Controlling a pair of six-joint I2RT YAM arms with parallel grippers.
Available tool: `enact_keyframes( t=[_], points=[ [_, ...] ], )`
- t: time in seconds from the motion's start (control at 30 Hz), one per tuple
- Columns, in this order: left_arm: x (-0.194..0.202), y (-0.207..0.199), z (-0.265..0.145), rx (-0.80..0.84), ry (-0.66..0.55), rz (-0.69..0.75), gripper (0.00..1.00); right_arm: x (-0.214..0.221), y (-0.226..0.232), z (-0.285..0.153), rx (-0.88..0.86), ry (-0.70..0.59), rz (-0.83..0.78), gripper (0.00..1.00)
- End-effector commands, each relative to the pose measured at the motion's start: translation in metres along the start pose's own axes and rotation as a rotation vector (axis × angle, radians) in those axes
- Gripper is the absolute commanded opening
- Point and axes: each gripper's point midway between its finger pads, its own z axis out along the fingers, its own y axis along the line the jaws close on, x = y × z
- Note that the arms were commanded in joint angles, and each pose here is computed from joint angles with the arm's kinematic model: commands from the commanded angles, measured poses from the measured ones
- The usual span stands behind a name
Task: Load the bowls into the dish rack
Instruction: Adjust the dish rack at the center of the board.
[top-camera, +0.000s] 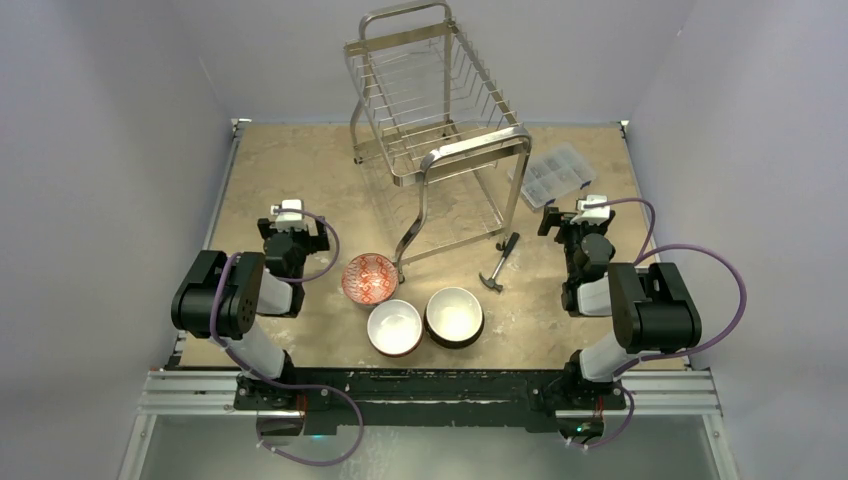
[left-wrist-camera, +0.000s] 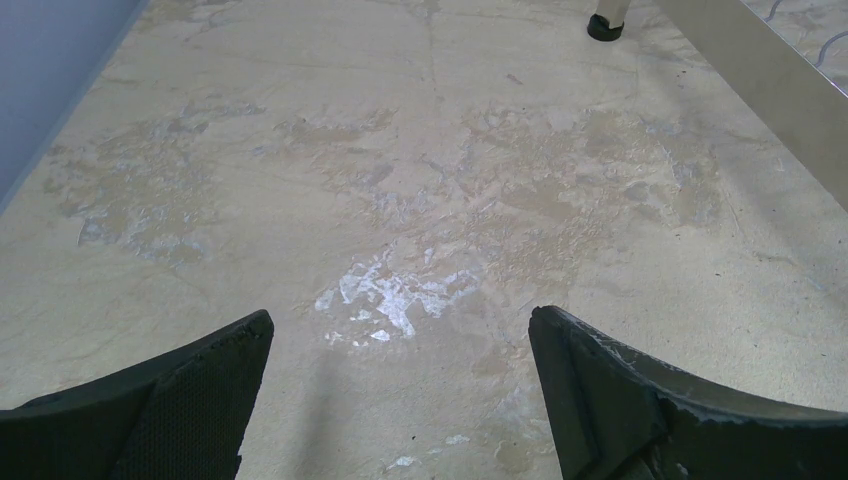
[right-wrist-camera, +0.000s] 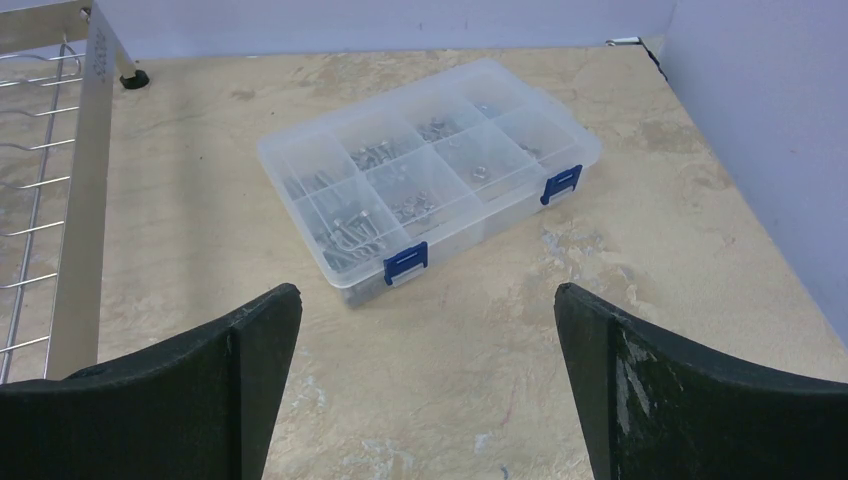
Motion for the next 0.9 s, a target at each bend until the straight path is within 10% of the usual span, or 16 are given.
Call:
enact_keyframes(
  t=[0.0,0.47,0.87],
  points=[
    [-0.011,-0.001,0.004,0.006,-0.040,0.004,0.99,-0.012,-0.002,0.002,0.011,-0.044,-0.013,0.99],
    [-0.049,-0.010,0.001,0.049,-0.040,0.020,0.99,-0.011,-0.002,0.003,0.014,-0.041,-0.013,0.99],
    [-0.133,-0.073,-0.037,0.265,0.252,-0.436,0.99,-0.062,0.000,0.003,0.054,0.032,0.161,0.99]
  ],
)
